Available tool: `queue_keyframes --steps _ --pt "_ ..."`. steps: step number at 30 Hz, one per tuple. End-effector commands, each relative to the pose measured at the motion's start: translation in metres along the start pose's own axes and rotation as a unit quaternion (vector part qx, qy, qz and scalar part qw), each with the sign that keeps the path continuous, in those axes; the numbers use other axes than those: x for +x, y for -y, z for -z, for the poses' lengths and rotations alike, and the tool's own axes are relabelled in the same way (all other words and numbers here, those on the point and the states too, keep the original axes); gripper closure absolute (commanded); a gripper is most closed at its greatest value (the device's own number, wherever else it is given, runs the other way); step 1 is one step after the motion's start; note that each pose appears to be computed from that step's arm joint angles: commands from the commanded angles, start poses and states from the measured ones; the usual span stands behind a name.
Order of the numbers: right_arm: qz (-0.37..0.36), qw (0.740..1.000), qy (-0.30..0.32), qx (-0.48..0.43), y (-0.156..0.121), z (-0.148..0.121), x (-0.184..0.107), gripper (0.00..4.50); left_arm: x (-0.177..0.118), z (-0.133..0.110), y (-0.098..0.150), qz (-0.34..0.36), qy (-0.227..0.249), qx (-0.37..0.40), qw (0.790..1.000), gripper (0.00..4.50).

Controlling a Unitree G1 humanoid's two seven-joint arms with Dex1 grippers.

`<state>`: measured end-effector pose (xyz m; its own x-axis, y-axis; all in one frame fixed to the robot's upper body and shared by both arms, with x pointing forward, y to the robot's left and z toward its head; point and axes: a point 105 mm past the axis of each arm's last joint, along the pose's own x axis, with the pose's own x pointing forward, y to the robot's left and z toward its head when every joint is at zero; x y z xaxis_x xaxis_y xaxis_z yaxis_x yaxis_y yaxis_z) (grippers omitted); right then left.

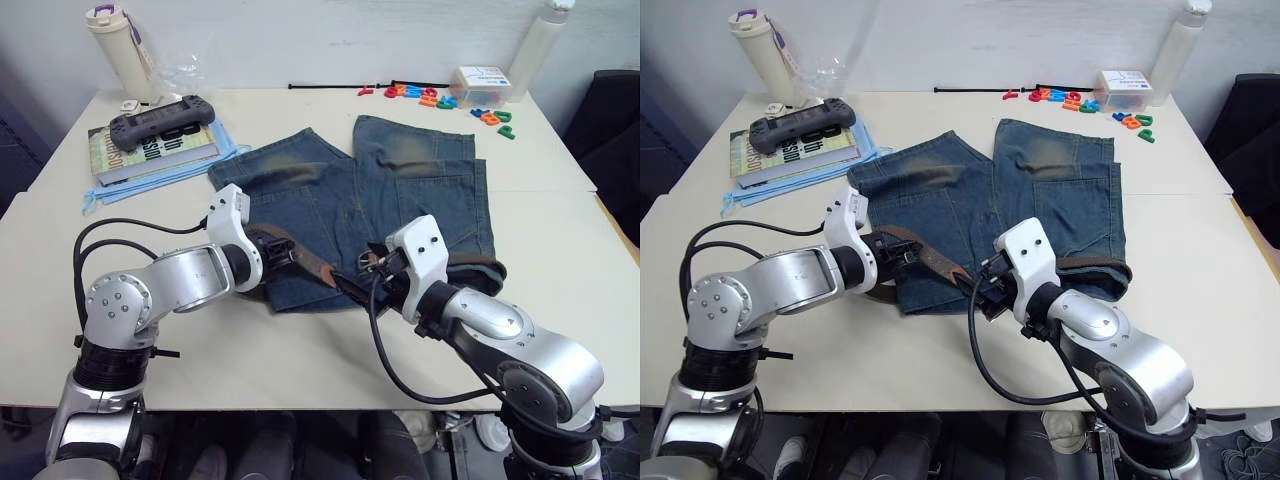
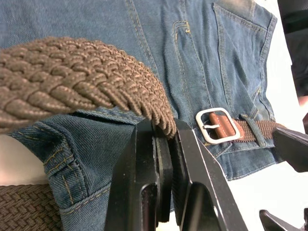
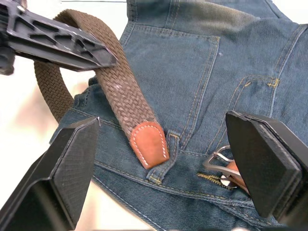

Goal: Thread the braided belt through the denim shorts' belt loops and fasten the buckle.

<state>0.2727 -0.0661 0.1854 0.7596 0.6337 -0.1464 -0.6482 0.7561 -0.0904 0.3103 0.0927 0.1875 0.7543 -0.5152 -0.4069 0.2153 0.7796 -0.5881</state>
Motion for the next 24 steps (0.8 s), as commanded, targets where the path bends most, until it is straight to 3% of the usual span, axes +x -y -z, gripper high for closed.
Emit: queue_keyframes --steps 1,16,24 --pt "0.006 1.000 0.022 -0.009 0.000 -0.010 -0.008 0.04 0.000 0.001 0.005 0.010 0.004 -0.018 1.000 4.50" --pt "0.001 1.000 0.006 -0.011 0.005 -0.007 -0.012 0.04 0.000 0.041 -0.019 -0.017 -0.016 -0.119 0.993 4.50" --pt "-0.027 0.999 -0.027 0.001 0.005 0.003 -0.013 0.04 -0.006 0.047 -0.023 -0.030 -0.008 -0.115 0.993 4.50"
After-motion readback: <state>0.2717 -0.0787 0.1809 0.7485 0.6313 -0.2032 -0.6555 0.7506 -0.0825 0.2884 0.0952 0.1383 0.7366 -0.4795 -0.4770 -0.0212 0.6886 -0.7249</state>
